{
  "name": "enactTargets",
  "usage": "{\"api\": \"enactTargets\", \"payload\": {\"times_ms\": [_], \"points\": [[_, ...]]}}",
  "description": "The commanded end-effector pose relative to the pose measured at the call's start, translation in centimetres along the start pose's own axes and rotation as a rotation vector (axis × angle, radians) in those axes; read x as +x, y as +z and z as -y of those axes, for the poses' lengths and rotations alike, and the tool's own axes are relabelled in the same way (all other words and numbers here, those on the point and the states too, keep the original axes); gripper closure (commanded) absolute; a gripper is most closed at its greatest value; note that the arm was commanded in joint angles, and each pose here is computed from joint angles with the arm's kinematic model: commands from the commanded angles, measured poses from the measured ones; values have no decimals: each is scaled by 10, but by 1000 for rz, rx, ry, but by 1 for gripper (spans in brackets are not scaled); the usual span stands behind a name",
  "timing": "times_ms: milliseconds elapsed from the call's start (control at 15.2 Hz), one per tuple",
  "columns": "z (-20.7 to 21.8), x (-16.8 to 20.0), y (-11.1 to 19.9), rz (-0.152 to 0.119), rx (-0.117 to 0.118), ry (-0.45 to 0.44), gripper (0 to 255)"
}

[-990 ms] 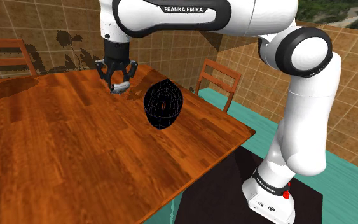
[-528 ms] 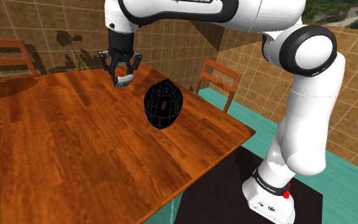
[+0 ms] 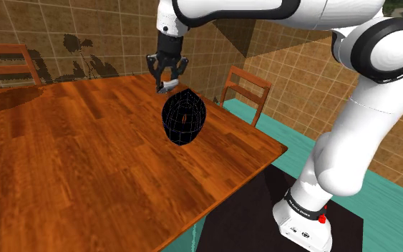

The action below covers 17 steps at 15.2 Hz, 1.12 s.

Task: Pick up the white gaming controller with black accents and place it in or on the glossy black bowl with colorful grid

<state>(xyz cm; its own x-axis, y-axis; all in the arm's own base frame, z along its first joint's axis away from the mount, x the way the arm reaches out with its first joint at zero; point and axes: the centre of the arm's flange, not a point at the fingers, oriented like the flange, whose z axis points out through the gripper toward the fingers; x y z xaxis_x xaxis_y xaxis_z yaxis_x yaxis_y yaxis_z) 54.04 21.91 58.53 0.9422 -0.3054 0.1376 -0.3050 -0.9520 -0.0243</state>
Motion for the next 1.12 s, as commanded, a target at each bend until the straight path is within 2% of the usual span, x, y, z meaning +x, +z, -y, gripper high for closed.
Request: {"api": "enactTargets", "payload": {"times_ms": [0, 264, 1056], "points": [[-27, -1, -1, 0, 1, -1, 255], [-85, 1, -6, 0, 1, -1, 255], [-87, -8, 57, 0, 1, -1, 255]]}}
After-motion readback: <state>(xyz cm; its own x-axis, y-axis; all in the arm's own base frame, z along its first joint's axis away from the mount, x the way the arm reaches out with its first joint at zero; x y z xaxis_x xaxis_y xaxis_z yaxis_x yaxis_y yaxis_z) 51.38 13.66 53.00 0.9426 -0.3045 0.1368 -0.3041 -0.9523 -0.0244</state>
